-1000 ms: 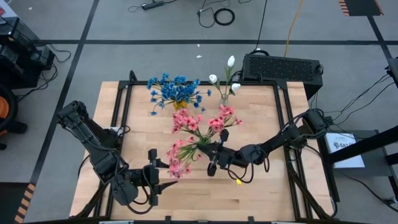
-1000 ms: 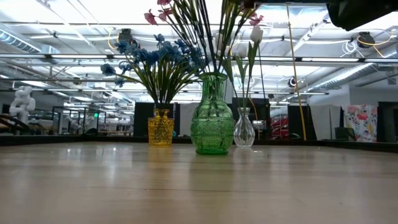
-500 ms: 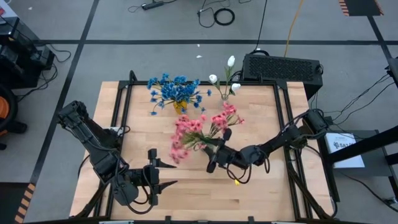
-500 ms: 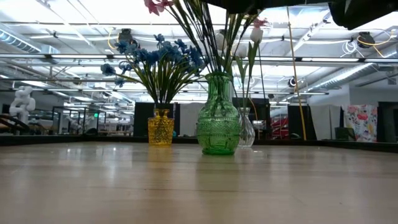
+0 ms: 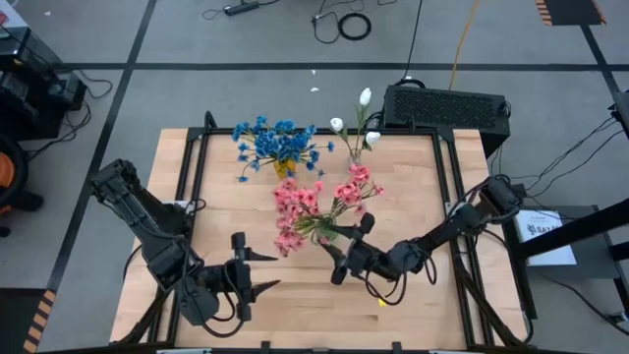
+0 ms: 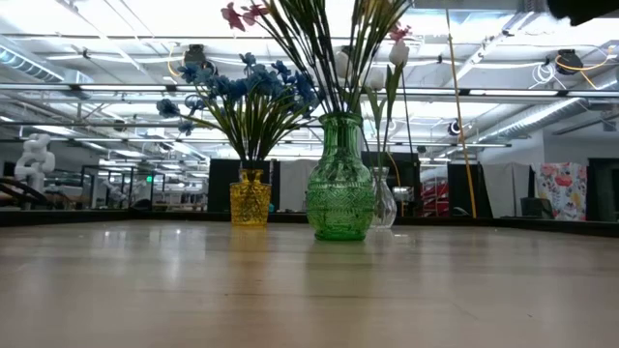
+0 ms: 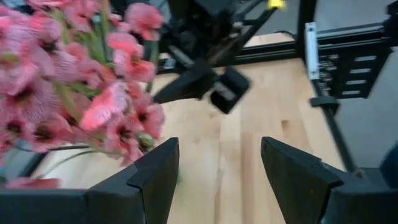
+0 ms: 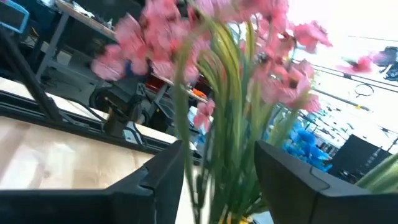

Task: Sort flowers into vase by color
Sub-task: Put the pink flower into the green vase

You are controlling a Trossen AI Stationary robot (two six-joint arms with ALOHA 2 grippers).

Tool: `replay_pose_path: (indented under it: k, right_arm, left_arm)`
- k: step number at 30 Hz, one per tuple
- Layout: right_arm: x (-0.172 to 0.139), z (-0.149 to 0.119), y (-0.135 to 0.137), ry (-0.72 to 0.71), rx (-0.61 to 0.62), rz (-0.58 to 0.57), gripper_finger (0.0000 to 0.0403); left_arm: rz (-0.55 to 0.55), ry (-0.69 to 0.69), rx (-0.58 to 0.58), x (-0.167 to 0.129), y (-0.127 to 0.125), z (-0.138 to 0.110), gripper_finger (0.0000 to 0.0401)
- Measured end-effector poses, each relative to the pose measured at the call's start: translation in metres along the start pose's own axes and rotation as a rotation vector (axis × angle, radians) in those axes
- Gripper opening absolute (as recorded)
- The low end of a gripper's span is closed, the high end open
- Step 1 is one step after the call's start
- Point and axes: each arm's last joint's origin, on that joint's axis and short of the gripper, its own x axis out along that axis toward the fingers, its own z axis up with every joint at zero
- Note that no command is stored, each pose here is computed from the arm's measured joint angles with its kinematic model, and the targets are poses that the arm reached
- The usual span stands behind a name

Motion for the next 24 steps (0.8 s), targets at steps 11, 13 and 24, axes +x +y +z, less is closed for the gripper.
replay_pose_path:
  k: [11, 13, 24]
  right_arm:
    - [-0.019, 0.023, 0.011, 0.013, 0.026, -0.021, 0.0192]
    - [-0.025, 0.031, 0.014, 0.007, 0.042, -0.016, 0.0192]
    - [-0.042, 0.055, 0.022, 0.004, 0.23, -0.003, 0.0192]
  left_arm:
    - [0.084, -0.018, 0.034, 0.0, 0.003, -0.001, 0.0235]
    - [0.112, -0.027, 0.035, 0.0, 0.004, -0.001, 0.0235]
    - [0.181, -0.064, -0.019, 0.018, 0.013, 0.008, 0.0235]
